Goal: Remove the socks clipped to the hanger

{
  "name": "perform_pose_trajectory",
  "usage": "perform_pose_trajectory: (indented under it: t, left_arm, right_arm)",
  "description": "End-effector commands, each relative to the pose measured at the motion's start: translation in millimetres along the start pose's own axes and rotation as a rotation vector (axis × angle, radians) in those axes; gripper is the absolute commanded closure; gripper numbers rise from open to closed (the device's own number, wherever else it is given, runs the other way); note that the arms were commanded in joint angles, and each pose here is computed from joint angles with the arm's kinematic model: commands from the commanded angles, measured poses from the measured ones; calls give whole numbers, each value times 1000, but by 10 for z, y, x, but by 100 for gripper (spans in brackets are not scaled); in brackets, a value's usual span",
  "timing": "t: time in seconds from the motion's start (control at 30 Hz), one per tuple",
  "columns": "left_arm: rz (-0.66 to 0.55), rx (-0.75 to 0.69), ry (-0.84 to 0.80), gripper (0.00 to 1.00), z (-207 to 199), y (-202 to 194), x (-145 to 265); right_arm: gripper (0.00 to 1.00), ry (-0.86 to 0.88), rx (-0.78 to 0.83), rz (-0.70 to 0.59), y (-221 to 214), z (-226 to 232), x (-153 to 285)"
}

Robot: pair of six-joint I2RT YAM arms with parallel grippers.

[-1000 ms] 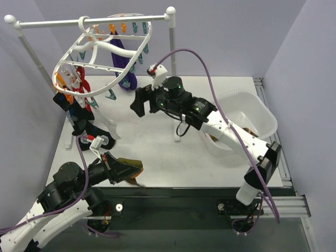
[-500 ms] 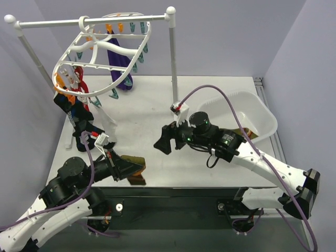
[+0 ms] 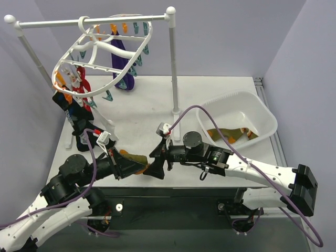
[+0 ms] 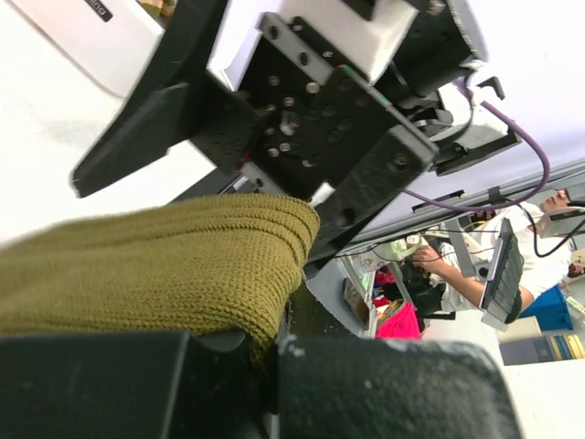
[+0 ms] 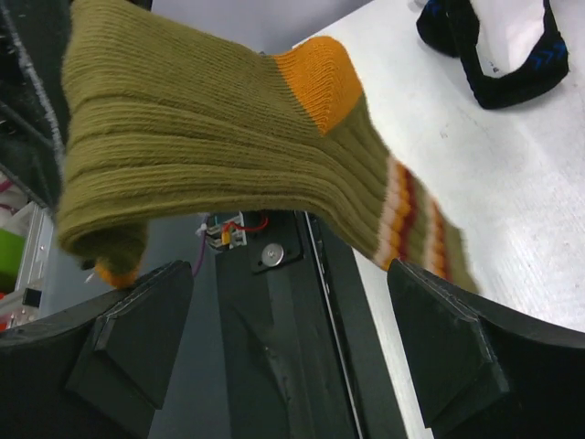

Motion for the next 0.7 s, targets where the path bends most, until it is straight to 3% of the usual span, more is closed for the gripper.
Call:
perform_pose_trajectory:
  t: [0.0,0.37,0.5,0.6,0.67]
  left_arm:
    - [-65,-15,-117,100,-262,175,65]
    - [-76,-37,-169,100,-412,277,71]
    - [-81,-42,-183,100,-435,293,66]
    - [-81,-52,-181,100,-421,289,51]
    - [-85,-53,-181,100,-413,290,33]
  right_arm:
    - [9,73,36,-98,214,51,-137]
    - [27,4,56,-72,208,-96,-284]
    - [39,73,50,-88,229,-25,-323]
    - [48,157,-31,-169,281,35,-428]
    - [50,247,-72,-200,346,148,-468]
Point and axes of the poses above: each gripper's point midway between its finger pads, its own x axis back along the fingers, its own z axis along the line the jaws close on, y = z × x, the point moved 7 cm from there along x, back along the fingers, and after that the axes turned 10 degrees about -x, right-handed, at the moved point
